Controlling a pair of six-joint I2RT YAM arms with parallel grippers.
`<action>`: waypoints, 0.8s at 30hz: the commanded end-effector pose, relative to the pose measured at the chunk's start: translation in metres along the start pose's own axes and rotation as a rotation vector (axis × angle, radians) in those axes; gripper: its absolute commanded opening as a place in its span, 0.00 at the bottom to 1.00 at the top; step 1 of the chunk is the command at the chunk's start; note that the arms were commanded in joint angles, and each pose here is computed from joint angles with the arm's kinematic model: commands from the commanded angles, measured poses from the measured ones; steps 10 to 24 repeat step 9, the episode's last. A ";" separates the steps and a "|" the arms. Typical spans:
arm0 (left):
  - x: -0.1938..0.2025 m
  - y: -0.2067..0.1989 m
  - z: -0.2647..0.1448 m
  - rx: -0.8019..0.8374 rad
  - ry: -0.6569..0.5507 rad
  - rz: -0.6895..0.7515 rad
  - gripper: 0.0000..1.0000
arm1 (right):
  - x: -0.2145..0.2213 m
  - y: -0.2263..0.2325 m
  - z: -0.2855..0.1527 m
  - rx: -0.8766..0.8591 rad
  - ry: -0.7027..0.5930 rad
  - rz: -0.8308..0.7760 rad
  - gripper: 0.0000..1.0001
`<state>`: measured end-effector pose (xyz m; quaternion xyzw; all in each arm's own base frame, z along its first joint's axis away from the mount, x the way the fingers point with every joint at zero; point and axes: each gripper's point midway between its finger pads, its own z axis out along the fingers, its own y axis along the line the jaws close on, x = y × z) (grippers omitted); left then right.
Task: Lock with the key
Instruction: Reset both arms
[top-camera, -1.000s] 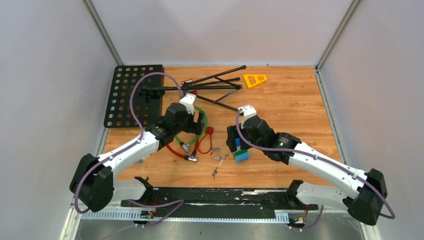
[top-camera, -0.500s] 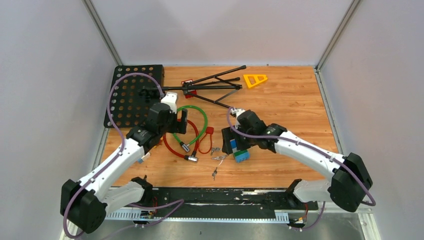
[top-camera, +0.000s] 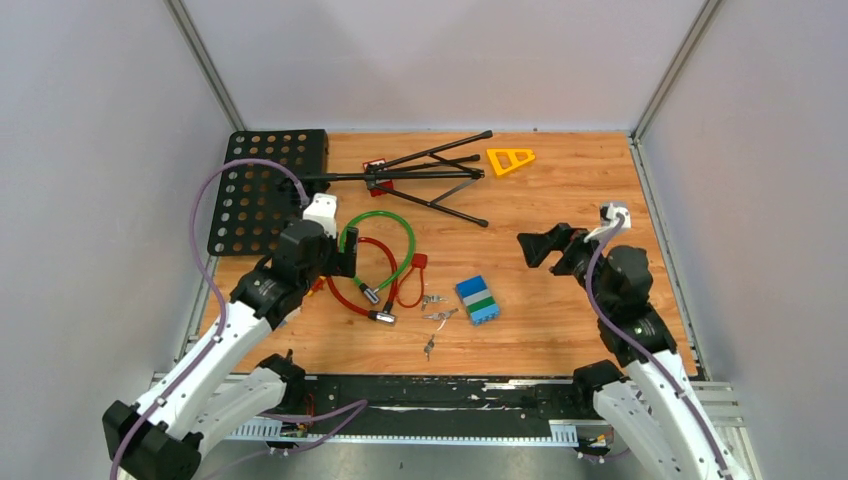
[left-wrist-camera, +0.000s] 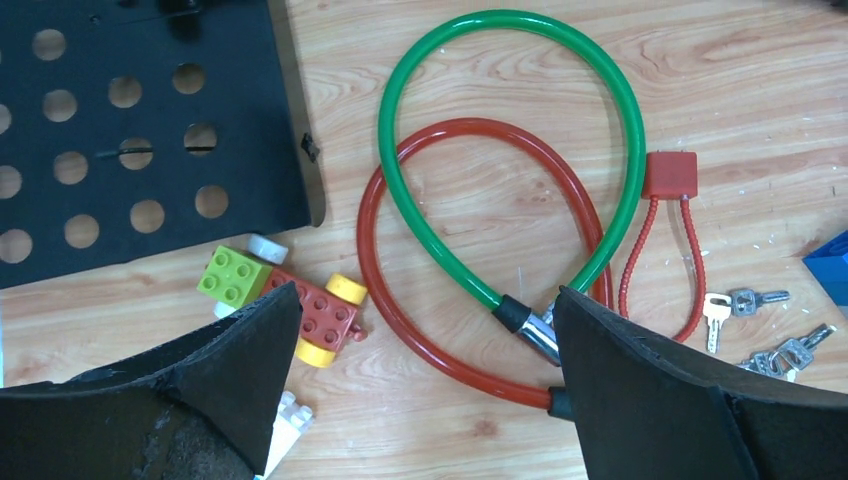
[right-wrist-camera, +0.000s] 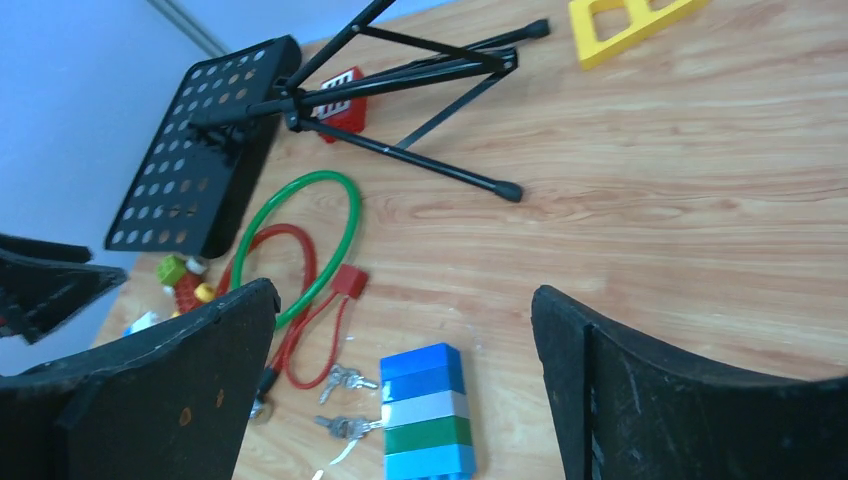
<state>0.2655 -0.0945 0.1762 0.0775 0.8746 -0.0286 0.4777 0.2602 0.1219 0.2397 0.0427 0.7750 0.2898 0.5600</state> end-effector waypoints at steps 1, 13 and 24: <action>-0.012 0.010 -0.008 -0.038 -0.069 0.006 1.00 | 0.000 -0.023 -0.005 0.059 -0.105 -0.090 1.00; -0.016 0.003 -0.009 0.001 -0.074 0.011 1.00 | 0.008 -0.039 -0.011 0.170 -0.054 -0.015 1.00; -0.016 0.003 -0.009 0.001 -0.074 0.011 1.00 | 0.008 -0.039 -0.011 0.170 -0.054 -0.015 1.00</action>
